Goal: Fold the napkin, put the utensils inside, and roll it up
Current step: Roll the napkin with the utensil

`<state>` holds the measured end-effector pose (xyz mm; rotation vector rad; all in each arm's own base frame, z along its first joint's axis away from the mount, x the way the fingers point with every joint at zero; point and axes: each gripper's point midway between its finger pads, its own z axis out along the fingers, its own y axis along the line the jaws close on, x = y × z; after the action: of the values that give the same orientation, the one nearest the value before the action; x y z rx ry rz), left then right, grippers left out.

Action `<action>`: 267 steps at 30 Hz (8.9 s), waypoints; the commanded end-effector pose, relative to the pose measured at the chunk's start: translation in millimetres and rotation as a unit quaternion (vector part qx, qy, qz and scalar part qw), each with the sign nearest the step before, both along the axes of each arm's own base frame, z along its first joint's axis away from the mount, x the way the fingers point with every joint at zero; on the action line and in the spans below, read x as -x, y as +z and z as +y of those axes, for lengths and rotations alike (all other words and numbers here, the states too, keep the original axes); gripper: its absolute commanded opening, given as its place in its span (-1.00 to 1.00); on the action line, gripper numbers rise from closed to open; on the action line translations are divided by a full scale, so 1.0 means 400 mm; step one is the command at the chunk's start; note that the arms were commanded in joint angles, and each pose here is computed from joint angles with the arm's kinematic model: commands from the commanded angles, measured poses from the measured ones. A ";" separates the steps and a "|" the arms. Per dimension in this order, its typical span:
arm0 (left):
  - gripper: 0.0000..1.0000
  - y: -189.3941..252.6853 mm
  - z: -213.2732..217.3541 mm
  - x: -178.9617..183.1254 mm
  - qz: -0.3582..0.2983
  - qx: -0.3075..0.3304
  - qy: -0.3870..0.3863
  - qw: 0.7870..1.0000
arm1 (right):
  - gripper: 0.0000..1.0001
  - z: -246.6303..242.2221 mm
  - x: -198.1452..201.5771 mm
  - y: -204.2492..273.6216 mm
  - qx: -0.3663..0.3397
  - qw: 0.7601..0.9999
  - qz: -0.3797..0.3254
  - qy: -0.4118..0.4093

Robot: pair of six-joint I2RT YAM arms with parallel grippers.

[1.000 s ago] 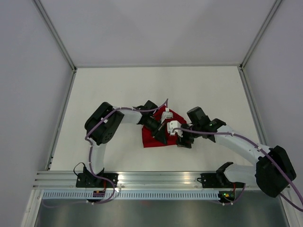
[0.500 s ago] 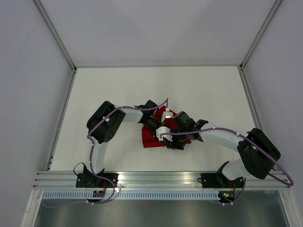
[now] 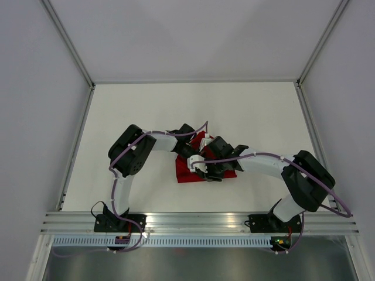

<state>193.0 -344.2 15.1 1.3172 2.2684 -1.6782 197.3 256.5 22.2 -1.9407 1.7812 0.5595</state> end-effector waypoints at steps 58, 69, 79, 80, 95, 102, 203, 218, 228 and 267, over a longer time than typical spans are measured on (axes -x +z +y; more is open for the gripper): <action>0.03 0.370 0.445 -0.405 -0.304 0.073 0.599 0.737 | -0.99 -0.045 -0.108 -0.113 0.081 0.944 0.317 -0.034; 0.13 0.418 0.247 -0.245 -0.537 -0.006 0.396 0.745 | -0.99 -0.034 -0.138 -0.149 0.115 0.926 0.356 -0.057; 0.19 0.262 0.105 -0.135 -0.699 -0.089 0.170 0.689 | -0.99 -0.033 -0.143 -0.154 0.124 0.919 0.370 -0.061; 0.20 0.247 0.104 -0.130 -0.711 -0.094 0.155 0.680 | -0.99 -0.035 -0.143 -0.157 0.125 0.918 0.372 -0.062; 0.23 0.083 0.010 -0.075 -0.720 -0.074 0.050 0.688 | -0.99 -0.035 -0.145 -0.163 0.132 0.914 0.378 -0.066; 0.22 0.037 -0.002 -0.080 -0.716 -0.080 0.044 0.692 | -0.99 -0.036 -0.145 -0.162 0.133 0.913 0.381 -0.065; -0.95 -0.129 0.031 -0.035 0.102 -0.175 0.036 0.979 | 0.17 -0.030 -0.016 0.067 -0.005 0.990 -0.125 -0.066; -0.93 -0.143 0.040 -0.048 0.117 -0.192 0.047 0.973 | 0.19 -0.038 -0.017 -0.015 0.038 0.988 -0.140 -0.061; -0.64 -0.126 0.040 -0.059 0.110 -0.186 0.049 0.975 | -0.34 -0.061 -0.003 -0.065 0.061 0.988 -0.128 -0.053; -0.30 0.496 0.450 -0.512 -0.338 -0.016 0.626 0.702 | -0.87 -0.056 0.067 -0.095 0.121 0.963 0.241 0.018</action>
<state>382.0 -193.7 140.2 0.2443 2.1107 -0.5914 223.0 273.0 14.9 -2.0023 1.9419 0.7371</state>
